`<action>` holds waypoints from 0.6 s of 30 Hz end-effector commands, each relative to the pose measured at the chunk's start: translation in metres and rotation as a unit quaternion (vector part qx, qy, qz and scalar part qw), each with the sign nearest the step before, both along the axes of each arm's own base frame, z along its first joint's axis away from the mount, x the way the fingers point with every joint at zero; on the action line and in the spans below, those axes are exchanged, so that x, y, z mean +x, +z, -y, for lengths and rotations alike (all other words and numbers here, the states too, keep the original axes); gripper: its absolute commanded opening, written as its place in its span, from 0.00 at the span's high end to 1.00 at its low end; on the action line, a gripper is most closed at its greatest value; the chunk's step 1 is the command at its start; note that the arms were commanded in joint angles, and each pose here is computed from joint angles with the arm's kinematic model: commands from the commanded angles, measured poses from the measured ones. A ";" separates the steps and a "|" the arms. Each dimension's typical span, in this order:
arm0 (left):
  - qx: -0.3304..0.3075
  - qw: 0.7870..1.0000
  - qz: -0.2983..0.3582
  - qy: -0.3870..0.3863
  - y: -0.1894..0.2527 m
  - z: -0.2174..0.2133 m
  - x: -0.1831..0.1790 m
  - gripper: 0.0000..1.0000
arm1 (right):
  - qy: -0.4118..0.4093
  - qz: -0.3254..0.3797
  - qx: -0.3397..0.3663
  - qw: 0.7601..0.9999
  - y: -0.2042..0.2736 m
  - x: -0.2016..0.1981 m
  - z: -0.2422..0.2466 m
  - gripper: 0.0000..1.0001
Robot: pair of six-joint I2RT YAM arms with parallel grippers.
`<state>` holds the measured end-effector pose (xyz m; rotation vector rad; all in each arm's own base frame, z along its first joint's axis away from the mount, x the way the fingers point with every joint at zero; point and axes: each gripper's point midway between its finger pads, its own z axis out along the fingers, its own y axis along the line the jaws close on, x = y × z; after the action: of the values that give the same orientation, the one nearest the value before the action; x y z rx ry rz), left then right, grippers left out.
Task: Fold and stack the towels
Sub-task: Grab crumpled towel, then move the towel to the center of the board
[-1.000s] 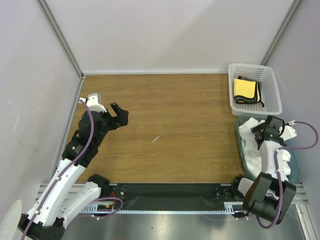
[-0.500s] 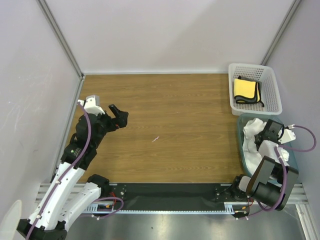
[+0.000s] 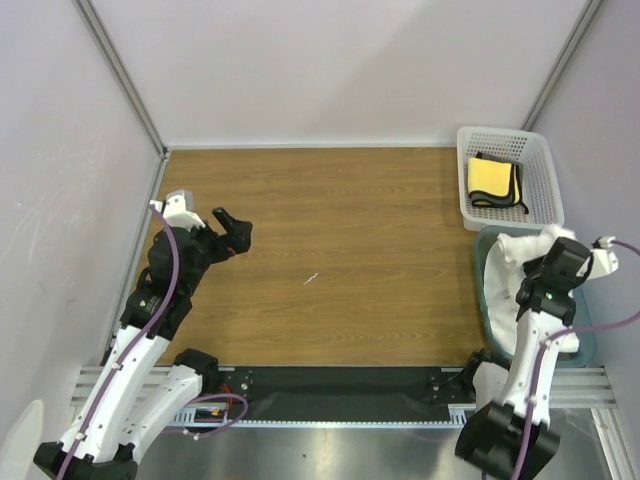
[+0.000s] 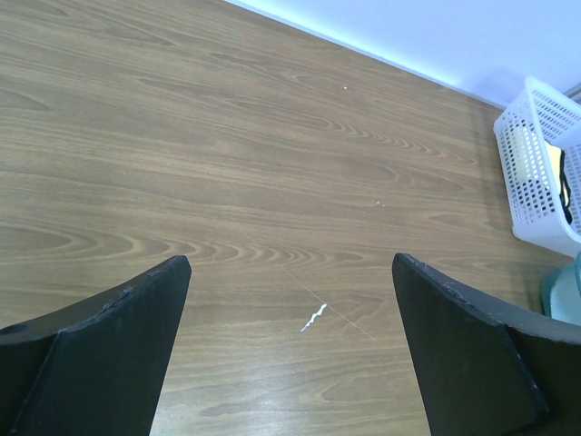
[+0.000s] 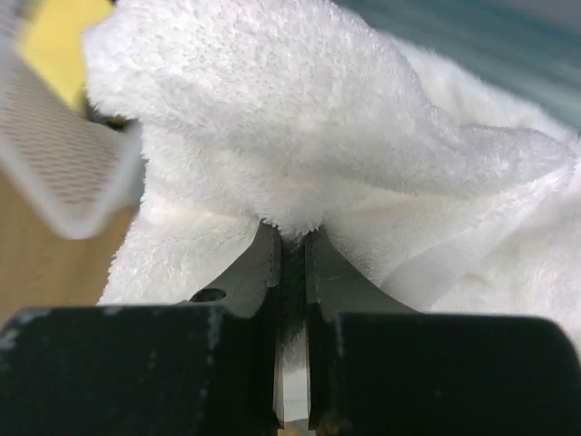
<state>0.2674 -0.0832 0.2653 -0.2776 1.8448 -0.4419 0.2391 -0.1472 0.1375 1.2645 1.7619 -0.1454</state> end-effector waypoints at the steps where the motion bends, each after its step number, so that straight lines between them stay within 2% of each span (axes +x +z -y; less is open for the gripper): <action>1: -0.011 1.000 0.013 0.007 0.008 -0.002 0.003 0.00 | 0.023 0.062 -0.067 0.996 0.088 -0.003 -0.001 1.00; 2: -0.013 1.000 0.013 0.006 0.008 -0.002 0.003 0.00 | 0.031 0.077 -0.082 0.993 0.118 -0.005 -0.004 1.00; 4: -0.013 1.000 0.011 0.005 0.007 -0.001 0.005 0.00 | 0.057 0.089 -0.088 0.991 0.141 -0.003 -0.012 1.00; 5: -0.014 1.000 0.008 0.005 0.005 -0.001 0.005 0.00 | 0.084 0.124 -0.099 0.984 0.174 0.002 -0.022 1.00; 8: -0.016 1.000 0.006 0.000 0.003 0.001 0.007 0.00 | 0.171 0.177 -0.103 0.964 0.219 0.019 -0.050 1.00; 9: -0.016 1.000 0.006 0.001 0.003 0.001 0.007 0.00 | 0.198 0.207 -0.118 0.951 0.254 0.021 -0.061 1.00; 11: -0.015 1.000 0.007 0.001 0.004 0.000 0.007 0.00 | 0.268 0.221 -0.121 0.930 0.280 0.030 -0.086 1.00; 12: -0.016 1.000 0.007 0.001 0.004 0.000 0.008 0.00 | 0.302 0.242 -0.132 0.912 0.312 0.036 -0.102 1.00; 14: -0.016 1.000 0.007 0.001 0.003 0.000 0.008 0.00 | 0.343 0.249 -0.141 0.894 0.334 0.049 -0.118 1.00; 15: -0.017 1.000 0.006 0.001 0.003 -0.001 0.008 0.00 | 0.379 0.279 -0.155 0.869 0.365 0.045 -0.144 1.00; 18: -0.018 1.000 0.005 -0.001 0.002 0.000 0.008 0.00 | 0.421 0.332 -0.183 0.824 0.417 0.046 -0.177 1.00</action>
<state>0.2720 -0.0815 0.2613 -0.2932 1.8592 -0.4479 0.2993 -0.0073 0.4900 0.3409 1.5512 0.3450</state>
